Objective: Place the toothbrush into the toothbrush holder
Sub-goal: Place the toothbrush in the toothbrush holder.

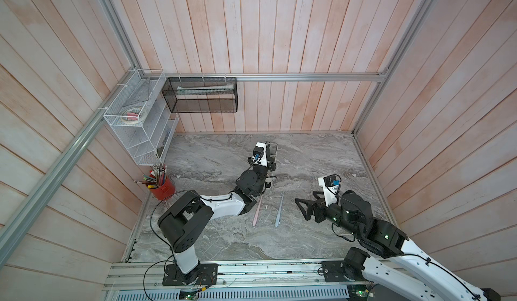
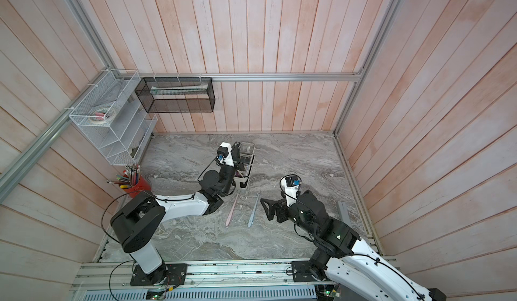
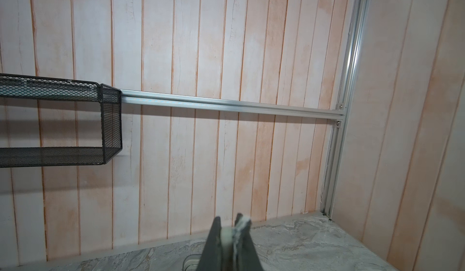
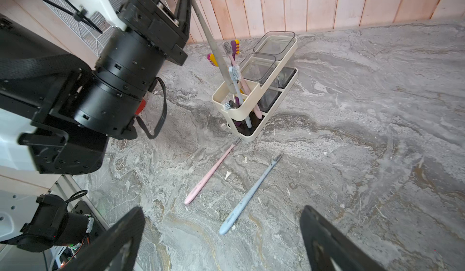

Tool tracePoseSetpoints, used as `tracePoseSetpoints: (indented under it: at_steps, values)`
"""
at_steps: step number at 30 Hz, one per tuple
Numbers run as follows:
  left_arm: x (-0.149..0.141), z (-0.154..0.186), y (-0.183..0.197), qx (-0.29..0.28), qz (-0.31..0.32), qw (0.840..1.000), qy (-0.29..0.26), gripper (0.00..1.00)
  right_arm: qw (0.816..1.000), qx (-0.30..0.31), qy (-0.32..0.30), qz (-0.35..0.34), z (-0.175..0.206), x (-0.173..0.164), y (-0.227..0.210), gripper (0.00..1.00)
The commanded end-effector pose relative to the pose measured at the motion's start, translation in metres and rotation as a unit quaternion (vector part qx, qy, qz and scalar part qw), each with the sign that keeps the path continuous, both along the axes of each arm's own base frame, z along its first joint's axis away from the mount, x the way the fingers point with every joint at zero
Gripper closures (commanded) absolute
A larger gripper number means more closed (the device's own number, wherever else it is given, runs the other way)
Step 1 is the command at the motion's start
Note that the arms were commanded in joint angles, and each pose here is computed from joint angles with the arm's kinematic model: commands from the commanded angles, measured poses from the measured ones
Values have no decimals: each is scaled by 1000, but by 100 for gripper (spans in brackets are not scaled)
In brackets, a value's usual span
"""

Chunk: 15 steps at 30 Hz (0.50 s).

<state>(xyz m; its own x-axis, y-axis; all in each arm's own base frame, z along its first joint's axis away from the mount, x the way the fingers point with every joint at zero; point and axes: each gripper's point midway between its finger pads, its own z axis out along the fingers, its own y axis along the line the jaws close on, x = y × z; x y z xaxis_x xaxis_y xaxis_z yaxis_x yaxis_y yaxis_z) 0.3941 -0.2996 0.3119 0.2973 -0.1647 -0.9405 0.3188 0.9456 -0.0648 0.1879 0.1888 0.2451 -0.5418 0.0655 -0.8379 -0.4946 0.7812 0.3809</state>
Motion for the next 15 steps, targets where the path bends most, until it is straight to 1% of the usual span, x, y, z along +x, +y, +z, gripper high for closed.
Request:
tracePoseSetpoints:
  at_steps: [1,4,8,15]
  values:
    - [0,13,4,-6,25,999,-41,100,1000,2,-8,11,-2,0,5,2]
    - [2,7,3,-5,33,998,-45,100,1000,2,-7,15,-4,0,7,2]
    - [7,-3,0,10,40,998,-44,100,1000,4,-7,20,-6,0,9,2]
    - [12,1,-3,7,42,998,-52,100,1000,8,-4,28,-9,1,14,2]
